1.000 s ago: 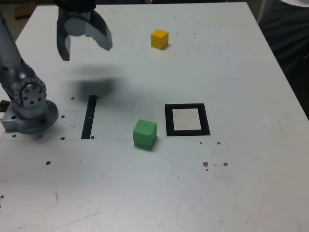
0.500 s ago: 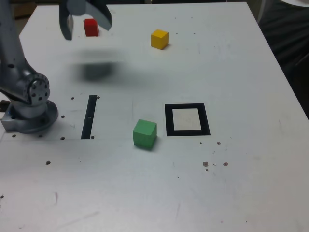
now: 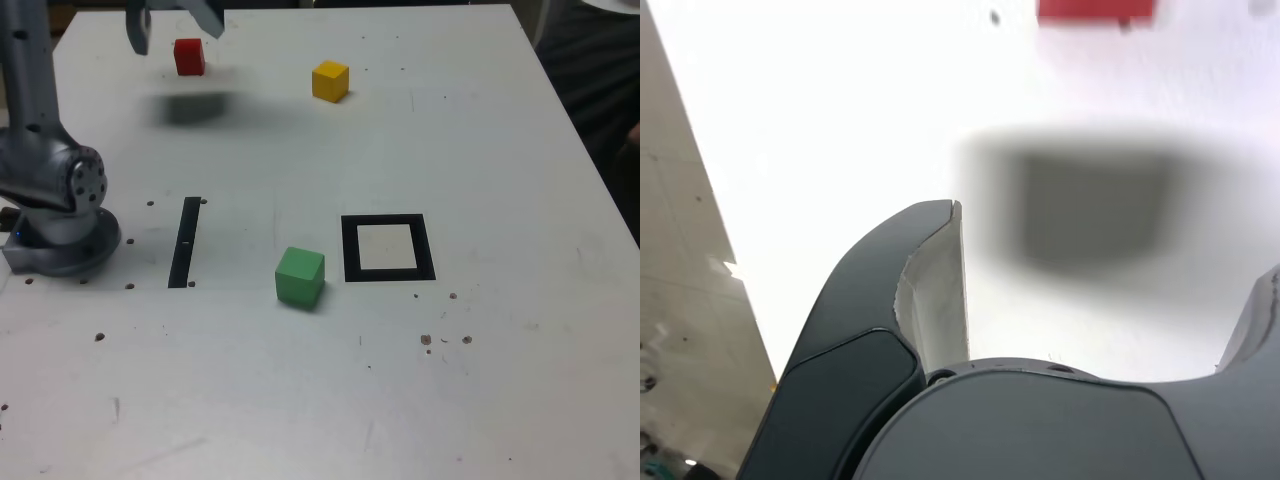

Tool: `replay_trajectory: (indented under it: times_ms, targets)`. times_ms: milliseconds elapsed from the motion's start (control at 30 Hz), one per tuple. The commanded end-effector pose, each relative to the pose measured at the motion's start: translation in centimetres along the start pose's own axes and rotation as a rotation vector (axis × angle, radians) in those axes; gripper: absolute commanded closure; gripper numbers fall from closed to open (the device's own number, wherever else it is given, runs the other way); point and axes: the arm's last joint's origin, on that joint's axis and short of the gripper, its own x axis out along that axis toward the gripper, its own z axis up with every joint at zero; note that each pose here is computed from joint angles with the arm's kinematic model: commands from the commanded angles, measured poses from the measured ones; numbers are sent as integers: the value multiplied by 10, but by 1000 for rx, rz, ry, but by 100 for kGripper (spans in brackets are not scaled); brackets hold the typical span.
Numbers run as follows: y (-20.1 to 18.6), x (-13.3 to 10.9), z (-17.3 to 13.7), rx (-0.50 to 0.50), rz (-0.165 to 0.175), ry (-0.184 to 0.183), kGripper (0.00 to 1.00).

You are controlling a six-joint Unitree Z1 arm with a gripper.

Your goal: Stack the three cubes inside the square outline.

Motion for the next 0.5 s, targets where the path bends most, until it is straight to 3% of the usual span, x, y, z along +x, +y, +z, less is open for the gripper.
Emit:
replay_trajectory:
  times_ms: [0,467]
  targets:
    - [7,3,2,9,-8,10,1]
    - [50,29,10,19,-55,40,1]
